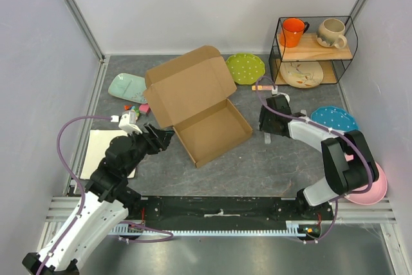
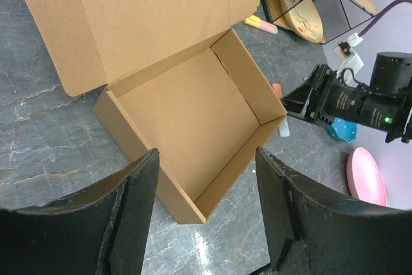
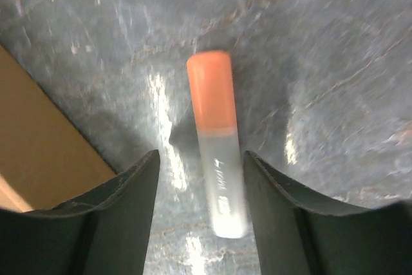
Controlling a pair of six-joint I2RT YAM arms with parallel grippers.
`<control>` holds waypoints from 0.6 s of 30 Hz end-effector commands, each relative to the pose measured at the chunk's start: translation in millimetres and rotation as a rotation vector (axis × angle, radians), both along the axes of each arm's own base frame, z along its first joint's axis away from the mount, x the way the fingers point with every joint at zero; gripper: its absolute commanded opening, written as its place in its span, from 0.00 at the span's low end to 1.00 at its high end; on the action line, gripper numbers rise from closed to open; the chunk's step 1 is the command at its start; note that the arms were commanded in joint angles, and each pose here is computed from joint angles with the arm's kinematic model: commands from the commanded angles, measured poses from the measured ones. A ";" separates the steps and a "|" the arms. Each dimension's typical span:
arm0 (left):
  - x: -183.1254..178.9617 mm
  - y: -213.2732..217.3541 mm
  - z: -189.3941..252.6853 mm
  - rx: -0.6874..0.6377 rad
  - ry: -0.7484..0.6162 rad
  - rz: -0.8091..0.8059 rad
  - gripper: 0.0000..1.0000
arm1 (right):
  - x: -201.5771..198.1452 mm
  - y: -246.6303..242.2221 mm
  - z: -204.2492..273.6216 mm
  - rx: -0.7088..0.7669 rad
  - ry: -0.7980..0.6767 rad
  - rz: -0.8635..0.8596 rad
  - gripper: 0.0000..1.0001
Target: Fold the paper box
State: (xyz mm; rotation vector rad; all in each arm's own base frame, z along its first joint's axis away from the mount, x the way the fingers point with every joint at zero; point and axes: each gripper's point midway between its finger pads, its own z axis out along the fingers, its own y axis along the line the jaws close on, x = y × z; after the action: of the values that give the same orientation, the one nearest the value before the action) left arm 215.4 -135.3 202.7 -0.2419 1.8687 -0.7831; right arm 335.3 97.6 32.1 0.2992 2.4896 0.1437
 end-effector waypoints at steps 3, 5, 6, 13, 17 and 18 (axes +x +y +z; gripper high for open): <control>0.3 -5.6 4.3 -0.028 -0.008 -0.022 0.68 | -25.9 1.0 -24.3 -0.034 0.079 -0.006 0.52; -0.3 -5.6 5.7 -0.027 -0.009 -0.024 0.67 | -29.2 -1.9 -31.6 -0.059 0.101 -0.008 0.42; -1.0 -5.2 7.2 -0.029 -0.012 -0.024 0.67 | -29.4 -5.0 -32.6 -0.079 0.101 -0.015 0.38; -2.8 2.7 15.8 -0.016 -0.029 0.004 0.67 | -14.4 -10.2 35.2 -0.103 -0.111 -0.058 0.13; -1.2 12.2 28.2 0.009 -0.062 0.043 0.67 | -5.4 36.6 142.6 -0.038 -0.355 0.039 0.09; -0.5 13.9 29.9 0.016 -0.067 0.051 0.68 | -5.7 48.8 154.9 -0.016 -0.375 0.068 0.09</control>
State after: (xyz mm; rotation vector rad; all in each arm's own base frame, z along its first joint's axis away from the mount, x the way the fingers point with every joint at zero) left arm 212.4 -131.7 204.8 -0.2485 1.8690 -0.7732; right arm 311.3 107.7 88.4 0.2280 2.3609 0.0674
